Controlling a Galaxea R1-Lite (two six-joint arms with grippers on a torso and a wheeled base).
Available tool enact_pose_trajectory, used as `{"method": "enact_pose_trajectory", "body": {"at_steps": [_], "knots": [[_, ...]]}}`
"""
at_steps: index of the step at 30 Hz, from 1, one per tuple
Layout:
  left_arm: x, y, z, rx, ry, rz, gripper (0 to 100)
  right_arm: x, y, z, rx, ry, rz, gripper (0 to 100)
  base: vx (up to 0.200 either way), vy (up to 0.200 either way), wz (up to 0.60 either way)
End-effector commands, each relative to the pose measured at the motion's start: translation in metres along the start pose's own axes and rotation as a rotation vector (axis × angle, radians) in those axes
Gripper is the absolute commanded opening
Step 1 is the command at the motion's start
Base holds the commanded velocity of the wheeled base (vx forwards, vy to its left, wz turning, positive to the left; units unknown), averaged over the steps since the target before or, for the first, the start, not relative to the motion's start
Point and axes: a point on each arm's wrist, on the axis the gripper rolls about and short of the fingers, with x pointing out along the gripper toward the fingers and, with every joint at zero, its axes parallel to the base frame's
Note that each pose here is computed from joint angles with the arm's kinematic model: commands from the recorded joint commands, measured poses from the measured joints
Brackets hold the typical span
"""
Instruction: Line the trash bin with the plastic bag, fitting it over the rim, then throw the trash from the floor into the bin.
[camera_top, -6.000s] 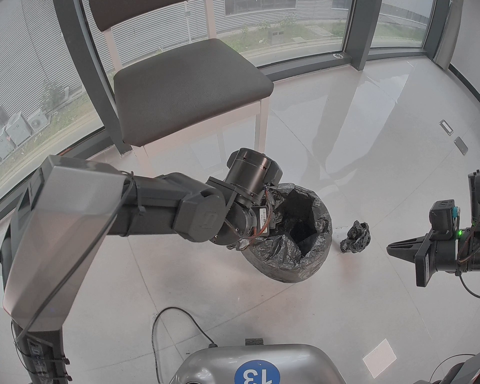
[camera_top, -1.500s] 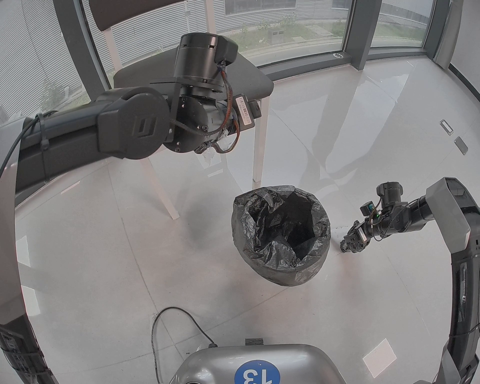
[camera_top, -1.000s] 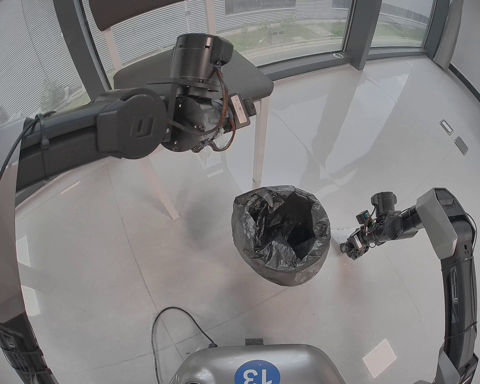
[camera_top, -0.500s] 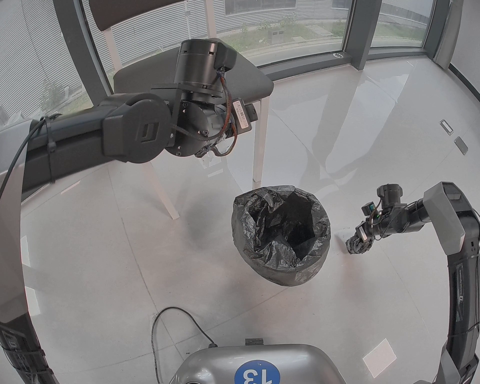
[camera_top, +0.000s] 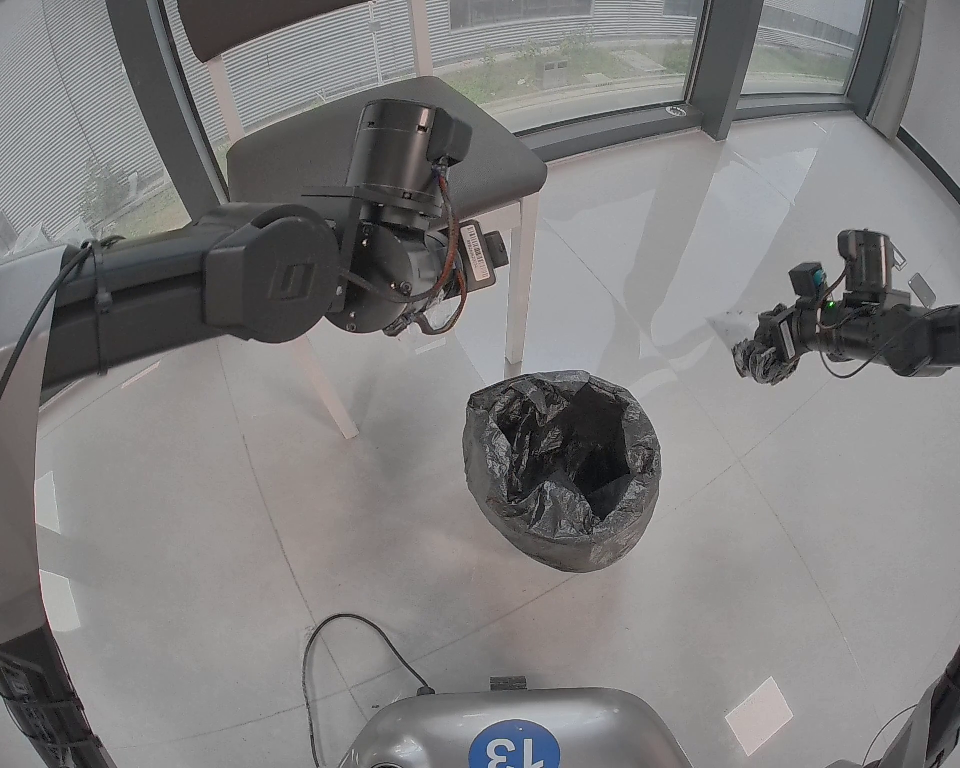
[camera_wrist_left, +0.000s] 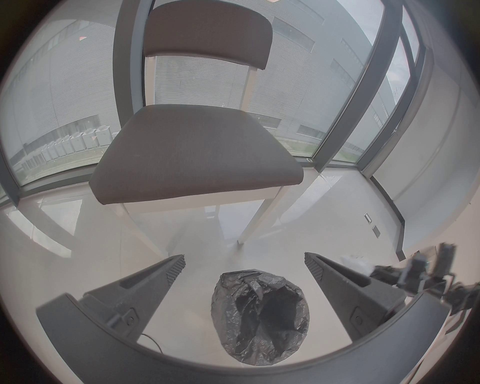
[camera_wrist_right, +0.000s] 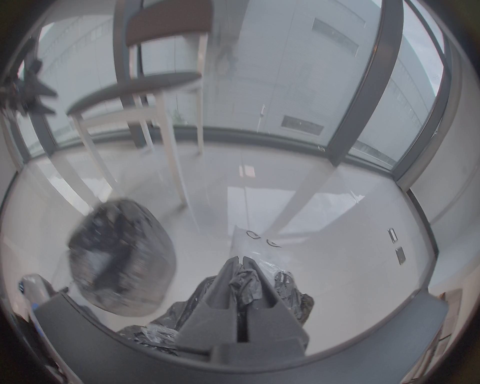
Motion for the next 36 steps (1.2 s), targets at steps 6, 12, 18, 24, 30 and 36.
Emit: {"method": "enact_pose_trajectory", "body": {"at_steps": [6,12,18,24,30,36], "knots": [[-0.009,0.022,-0.011,0.034,0.057,0.056,100,-0.172,0.098,0.037,0.198,-0.228,0.318,0,0.0,0.0,0.0],[-0.007,0.021,-0.012,0.029,0.045,0.048,100,-0.181,0.126,0.008,0.171,-0.147,0.413,0,0.0,0.0,0.0],[-0.009,0.013,-0.017,0.05,0.054,0.028,100,-0.171,0.158,-0.008,0.124,-0.074,0.53,0,0.0,0.0,0.0],[-0.008,0.009,-0.017,0.04,0.035,0.012,100,-0.136,0.174,0.003,0.058,-0.066,0.564,0,0.0,0.0,0.0],[-0.009,0.008,-0.016,0.043,0.028,0.009,100,-0.098,0.172,0.01,0.052,-0.046,0.541,0,0.0,0.0,0.0],[-0.009,0.008,-0.016,0.042,0.023,0.013,100,-0.069,0.165,0.016,0.068,-0.041,0.508,0,0.0,0.0,0.0]]}}
